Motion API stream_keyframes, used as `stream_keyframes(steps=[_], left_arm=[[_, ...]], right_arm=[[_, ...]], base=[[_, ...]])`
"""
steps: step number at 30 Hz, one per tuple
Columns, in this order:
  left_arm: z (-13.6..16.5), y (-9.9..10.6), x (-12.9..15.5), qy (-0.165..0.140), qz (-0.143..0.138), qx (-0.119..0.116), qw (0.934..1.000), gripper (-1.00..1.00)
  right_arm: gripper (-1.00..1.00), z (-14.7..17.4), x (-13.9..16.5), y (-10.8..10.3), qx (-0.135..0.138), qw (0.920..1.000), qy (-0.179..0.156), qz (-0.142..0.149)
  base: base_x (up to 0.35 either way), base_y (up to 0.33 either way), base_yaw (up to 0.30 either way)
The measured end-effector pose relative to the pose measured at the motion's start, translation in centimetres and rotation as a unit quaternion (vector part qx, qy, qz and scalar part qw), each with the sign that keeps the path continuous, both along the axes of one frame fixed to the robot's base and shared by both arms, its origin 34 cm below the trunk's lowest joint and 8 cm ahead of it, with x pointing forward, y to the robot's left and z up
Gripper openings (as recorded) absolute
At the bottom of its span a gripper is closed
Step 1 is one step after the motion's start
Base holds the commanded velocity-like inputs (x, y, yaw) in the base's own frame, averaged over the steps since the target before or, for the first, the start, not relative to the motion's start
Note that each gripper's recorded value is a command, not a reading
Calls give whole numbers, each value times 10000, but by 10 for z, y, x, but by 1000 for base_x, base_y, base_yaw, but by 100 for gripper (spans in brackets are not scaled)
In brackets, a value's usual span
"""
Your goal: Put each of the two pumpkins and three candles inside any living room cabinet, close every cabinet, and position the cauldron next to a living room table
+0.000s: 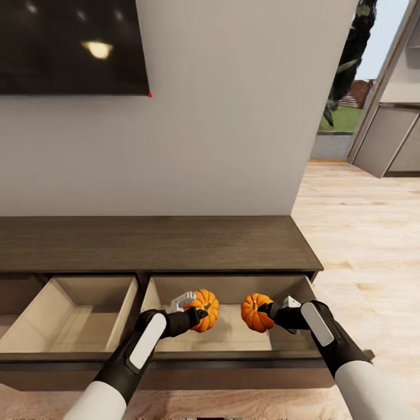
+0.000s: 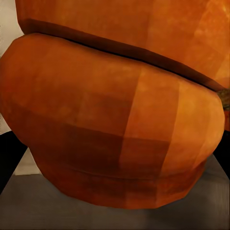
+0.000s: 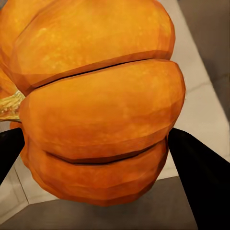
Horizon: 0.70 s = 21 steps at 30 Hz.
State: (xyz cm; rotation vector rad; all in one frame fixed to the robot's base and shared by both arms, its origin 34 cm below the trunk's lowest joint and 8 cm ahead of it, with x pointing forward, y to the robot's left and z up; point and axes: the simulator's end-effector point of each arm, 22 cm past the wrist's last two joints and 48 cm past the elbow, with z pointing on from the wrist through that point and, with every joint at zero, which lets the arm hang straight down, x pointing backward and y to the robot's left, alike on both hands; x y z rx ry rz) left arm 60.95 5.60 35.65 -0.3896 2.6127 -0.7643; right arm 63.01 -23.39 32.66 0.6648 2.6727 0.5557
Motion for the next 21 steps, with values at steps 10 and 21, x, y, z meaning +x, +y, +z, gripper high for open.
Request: stream_keyframes(steps=[10,21], left_arm=[[-21,-3,-2,51,14,66,10000,-100],[-43,-1,-8,234,28,86,9997,-100]], right_arm=[[-100,-20,3,9,-160,9997,76,191],[-100,-47,-1,3,-240,9995,211,57]], base=[[0,0,0],[0,0,0]])
